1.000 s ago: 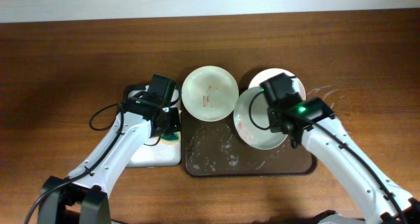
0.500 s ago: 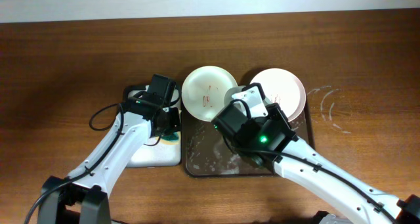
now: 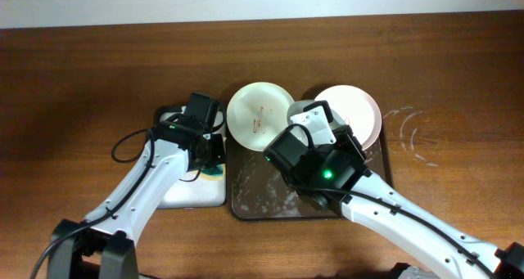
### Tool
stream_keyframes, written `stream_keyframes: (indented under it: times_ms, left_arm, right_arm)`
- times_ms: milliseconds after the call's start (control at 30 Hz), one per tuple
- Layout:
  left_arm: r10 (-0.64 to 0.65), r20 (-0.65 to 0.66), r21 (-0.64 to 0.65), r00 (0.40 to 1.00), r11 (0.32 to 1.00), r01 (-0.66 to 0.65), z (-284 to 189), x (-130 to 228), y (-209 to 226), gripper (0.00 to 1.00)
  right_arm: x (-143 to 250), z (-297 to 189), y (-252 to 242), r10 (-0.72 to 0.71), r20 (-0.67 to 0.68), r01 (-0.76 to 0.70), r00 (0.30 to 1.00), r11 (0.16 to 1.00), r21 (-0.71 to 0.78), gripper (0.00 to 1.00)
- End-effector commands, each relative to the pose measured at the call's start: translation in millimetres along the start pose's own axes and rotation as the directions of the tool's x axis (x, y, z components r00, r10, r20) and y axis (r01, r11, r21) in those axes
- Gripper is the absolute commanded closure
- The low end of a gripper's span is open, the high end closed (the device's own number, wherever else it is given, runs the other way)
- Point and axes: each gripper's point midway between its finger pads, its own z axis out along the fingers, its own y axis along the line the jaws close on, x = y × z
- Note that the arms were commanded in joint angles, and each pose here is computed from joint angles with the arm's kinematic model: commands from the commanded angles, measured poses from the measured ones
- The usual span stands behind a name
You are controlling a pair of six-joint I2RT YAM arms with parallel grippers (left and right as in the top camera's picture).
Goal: Clean dirty plates on tray and stack at the side
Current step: 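Lift the cleaned plate with the right gripper and place it right of tray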
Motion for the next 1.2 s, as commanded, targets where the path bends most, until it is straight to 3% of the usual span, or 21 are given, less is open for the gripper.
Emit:
stream_keyframes:
  times_ms: [0,233,267,467,633,733,833,1033,1167]
  left_arm:
    - [0.013,0.022,-0.006,1.0,1.0,-0.013,-4.1,-3.9,1.9,1.0]
    - [0.013,0.022,-0.006,1.0,1.0,-0.013,-4.1,-3.9,2.0,1.0]
    - [0.013,0.023,-0.006,1.0,1.0,-0.013,-4.2,-4.3,1.8,1.0]
    - [0.013,0.022,-0.006,1.0,1.0,-0.013,-4.1,-3.9,1.9,1.0]
    - [0.013,0.022,-0.006,1.0,1.0,-0.013,-4.1,-4.0,1.9,1.0]
    - [0.013,0.025,-0.004,1.0,1.0,-0.013,-4.2,-4.7,1.5,1.0]
    - [0.013,0.024,-0.005,1.0,1.0,-0.013,-4.2,-4.4,1.7,1.0]
    - [0.013,0.021,-0.006,1.0,1.0,-0.013,-4.1,-3.7,2.0,1.0]
    - [0.013,0.021,-0.006,1.0,1.0,-0.013,-4.1,-3.7,2.0,1.0]
  right_arm:
    - [-10.5,-7.0,-14.5,0.044,0.039,-0.046,0.998,0.998,0.038,0.96]
    - [-16.8,-5.8,-17.8,0.027,0.056,-0.031,0.998,0.998,0.058,0.96]
    - [-17.6,-3.1,-30.3,0.061,0.062,-0.068,0.996,0.99,0.125,0.96]
    - [-20.9,3.1,-38.7,0.111,0.067,-0.12,0.992,0.981,0.151,0.96]
    - [-25.9,-0.4,-48.8,0.051,0.082,-0.068,0.995,0.973,0.219,0.96]
    - [-23.9,0.2,-19.7,0.057,0.066,-0.061,0.996,0.996,0.062,0.96]
    - [-15.7,10.7,0.2,0.198,-0.008,-0.198,0.98,0.976,-0.086,0.96]
    - [26.2,75.2,-20.8,0.457,-0.309,-0.517,0.834,0.843,-0.147,0.96]
    - [76.3,125.6,-64.7,0.638,-0.507,-0.774,0.58,0.626,-0.097,0.96]
